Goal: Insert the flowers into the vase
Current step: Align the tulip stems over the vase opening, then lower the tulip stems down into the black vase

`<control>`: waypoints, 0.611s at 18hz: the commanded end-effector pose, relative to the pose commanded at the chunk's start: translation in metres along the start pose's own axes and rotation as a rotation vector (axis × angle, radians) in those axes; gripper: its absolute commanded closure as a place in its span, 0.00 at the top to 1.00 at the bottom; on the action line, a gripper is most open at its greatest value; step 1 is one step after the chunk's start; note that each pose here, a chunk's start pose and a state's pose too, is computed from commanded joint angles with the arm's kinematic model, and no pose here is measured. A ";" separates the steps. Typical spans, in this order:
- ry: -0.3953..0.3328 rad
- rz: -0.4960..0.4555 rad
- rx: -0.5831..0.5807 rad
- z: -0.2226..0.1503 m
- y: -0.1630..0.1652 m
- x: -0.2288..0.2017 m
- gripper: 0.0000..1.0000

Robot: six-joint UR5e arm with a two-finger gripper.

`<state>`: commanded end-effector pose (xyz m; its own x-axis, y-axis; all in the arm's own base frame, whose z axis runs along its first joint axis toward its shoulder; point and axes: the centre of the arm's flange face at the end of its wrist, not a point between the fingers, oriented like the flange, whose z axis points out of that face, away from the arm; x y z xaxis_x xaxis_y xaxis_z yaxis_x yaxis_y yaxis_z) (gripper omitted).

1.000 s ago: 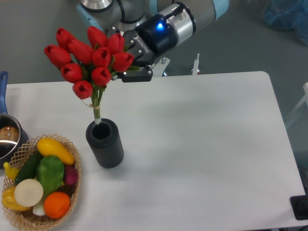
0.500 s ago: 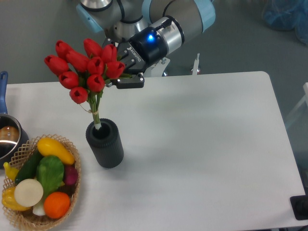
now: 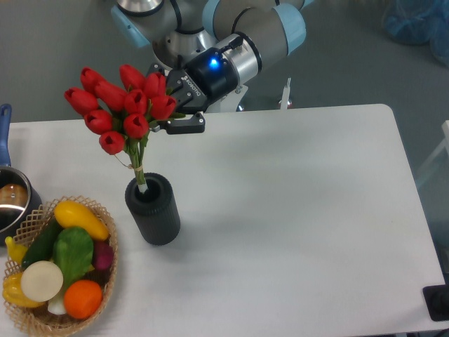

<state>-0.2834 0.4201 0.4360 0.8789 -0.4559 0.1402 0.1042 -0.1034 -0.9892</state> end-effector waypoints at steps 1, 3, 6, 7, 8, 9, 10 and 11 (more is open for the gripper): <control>0.001 -0.001 -0.002 0.001 0.005 0.001 0.15; -0.001 0.020 -0.009 0.001 0.018 0.004 0.15; -0.001 0.028 -0.014 0.002 0.035 0.009 0.15; 0.001 0.037 -0.016 0.003 0.037 0.010 0.15; 0.000 0.039 -0.018 0.003 0.039 0.009 0.15; -0.002 0.034 -0.023 0.003 0.042 0.010 0.15; -0.002 0.031 -0.024 0.003 0.043 0.010 0.15; -0.002 0.034 -0.025 0.003 0.044 0.010 0.15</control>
<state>-0.2691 0.4137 0.3938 0.8827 -0.4578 0.1064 0.0626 -0.1099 -0.9920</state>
